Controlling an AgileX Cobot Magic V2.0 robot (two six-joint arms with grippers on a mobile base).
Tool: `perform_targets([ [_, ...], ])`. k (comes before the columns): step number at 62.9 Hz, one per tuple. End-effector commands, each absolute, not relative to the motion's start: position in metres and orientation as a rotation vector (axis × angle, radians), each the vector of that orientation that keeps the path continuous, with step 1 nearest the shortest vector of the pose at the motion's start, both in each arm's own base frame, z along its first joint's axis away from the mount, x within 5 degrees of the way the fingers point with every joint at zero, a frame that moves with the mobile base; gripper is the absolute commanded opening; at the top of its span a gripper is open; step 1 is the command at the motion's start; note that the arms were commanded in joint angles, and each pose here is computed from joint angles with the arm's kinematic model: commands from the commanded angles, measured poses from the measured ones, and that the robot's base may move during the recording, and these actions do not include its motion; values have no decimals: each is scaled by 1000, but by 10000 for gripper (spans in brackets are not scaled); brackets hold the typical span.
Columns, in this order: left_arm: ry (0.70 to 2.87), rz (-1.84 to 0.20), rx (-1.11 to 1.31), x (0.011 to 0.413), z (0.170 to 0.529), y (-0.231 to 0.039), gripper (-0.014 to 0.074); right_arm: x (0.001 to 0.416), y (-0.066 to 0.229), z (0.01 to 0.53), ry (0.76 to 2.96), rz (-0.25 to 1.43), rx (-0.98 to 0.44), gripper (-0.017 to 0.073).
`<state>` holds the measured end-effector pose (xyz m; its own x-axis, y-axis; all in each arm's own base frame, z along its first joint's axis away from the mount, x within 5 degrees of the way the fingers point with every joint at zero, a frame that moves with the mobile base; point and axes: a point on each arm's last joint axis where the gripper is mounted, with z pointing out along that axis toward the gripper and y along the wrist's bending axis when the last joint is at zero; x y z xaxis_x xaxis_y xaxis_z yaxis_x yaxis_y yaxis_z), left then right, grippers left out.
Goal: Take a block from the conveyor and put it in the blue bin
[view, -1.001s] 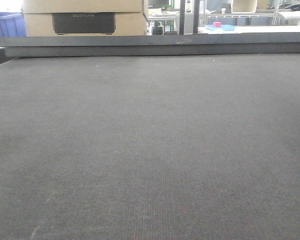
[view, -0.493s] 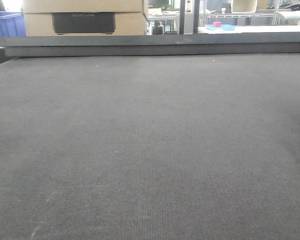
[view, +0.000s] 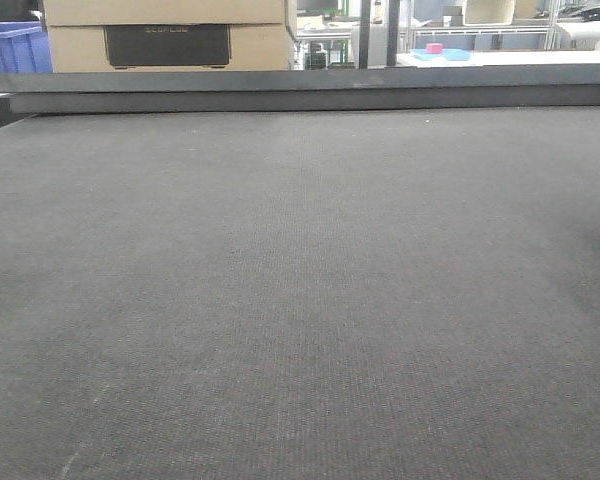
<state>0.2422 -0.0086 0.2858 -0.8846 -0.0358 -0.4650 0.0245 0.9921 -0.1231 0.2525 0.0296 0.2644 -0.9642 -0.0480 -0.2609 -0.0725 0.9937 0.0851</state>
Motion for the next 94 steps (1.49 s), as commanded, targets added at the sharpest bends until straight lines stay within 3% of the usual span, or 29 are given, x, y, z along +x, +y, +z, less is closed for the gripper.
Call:
perform_targets([
  [1,2630,-180,-21,244,289,-8,-111,256,29,265,2860,137,-65,-108],
  [6,2630,-180,-21,244,289,-8,-111,258,29,262,2873,139,-51,34],
  [15,2637,-182,-20,244,289,-8,-111,265,30,252,2891,136,-47,402],
  [18,2639,-182,-20,244,289,-8,-111,268,30,247,2896,135,-46,487],
  [25,2646,-183,-19,243,288,-8,-111,274,30,237,2917,133,-43,564],
  [52,2669,-187,-16,241,288,-8,-111,288,31,206,2997,125,-36,559],
  [77,2668,-189,-18,241,288,-9,-111,289,32,207,2985,135,91,552],
  [87,2668,-192,-19,241,288,-9,-111,289,32,207,2989,134,91,413],
  [94,2668,-192,-19,241,288,-9,-111,288,31,206,3002,129,87,232],
])
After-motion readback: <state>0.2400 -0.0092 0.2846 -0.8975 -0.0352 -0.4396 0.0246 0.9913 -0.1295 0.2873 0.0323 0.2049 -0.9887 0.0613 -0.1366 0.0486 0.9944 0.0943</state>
